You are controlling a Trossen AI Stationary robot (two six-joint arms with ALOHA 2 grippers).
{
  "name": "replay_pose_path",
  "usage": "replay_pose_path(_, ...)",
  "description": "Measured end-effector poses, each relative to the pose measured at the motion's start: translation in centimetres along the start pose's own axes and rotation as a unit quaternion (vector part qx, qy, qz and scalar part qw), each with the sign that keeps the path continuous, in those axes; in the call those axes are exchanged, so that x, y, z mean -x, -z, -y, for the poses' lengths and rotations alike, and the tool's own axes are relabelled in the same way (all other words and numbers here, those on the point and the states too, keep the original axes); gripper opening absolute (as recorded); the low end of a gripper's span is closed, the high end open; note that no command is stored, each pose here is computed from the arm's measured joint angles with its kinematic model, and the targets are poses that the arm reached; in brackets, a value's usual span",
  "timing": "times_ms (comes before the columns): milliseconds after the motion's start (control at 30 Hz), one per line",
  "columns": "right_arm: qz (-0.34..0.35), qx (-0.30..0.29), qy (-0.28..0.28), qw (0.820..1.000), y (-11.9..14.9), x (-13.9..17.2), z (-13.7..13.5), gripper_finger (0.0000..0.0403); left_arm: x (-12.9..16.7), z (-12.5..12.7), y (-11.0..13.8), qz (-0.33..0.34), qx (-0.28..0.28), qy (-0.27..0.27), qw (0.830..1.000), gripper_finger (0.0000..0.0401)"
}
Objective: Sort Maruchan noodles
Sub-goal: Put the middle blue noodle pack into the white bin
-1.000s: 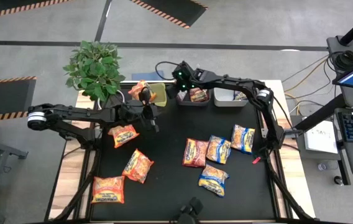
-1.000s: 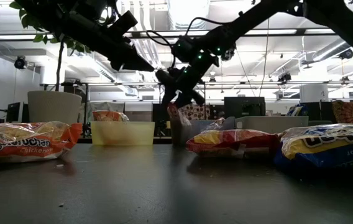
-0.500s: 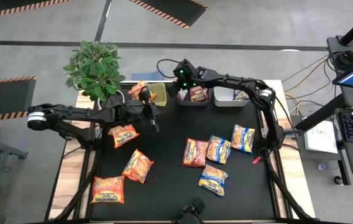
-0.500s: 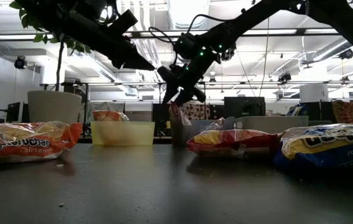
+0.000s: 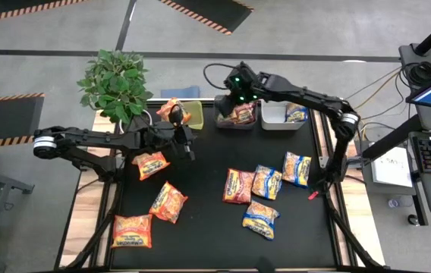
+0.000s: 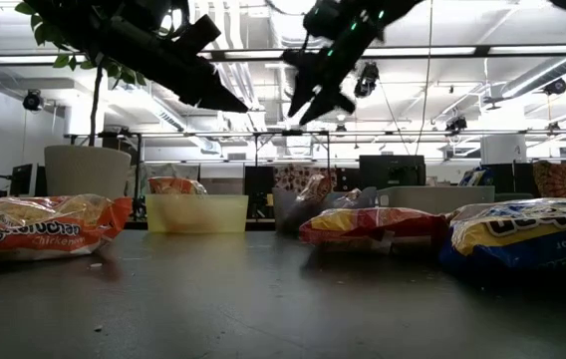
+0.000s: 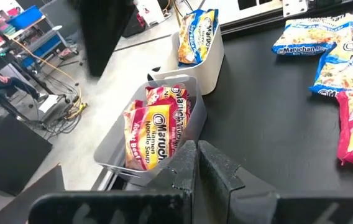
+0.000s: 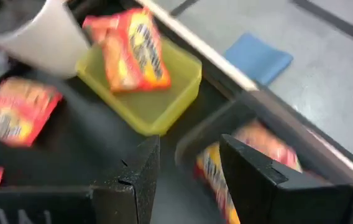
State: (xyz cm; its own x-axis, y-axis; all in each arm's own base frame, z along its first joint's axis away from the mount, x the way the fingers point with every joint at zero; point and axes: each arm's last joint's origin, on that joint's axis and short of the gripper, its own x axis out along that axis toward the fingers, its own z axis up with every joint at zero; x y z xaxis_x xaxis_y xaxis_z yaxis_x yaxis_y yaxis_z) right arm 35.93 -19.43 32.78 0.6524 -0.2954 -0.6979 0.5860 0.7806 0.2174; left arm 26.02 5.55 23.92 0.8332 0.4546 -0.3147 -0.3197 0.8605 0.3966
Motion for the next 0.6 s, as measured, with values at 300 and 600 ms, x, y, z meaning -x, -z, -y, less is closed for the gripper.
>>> replay_pose_path(300,-0.102,0.055,-0.015,0.993,3.5,6.7,-3.9,0.0144,0.0,0.1,0.0,-0.002,0.029,0.002,1.0,0.0)
replay_pose_path(600,-0.17,0.066,-0.039,0.982,10.2,7.3,-7.1,0.0139,0.1,0.5,-0.1,0.002,0.046,0.013,0.999,0.0)
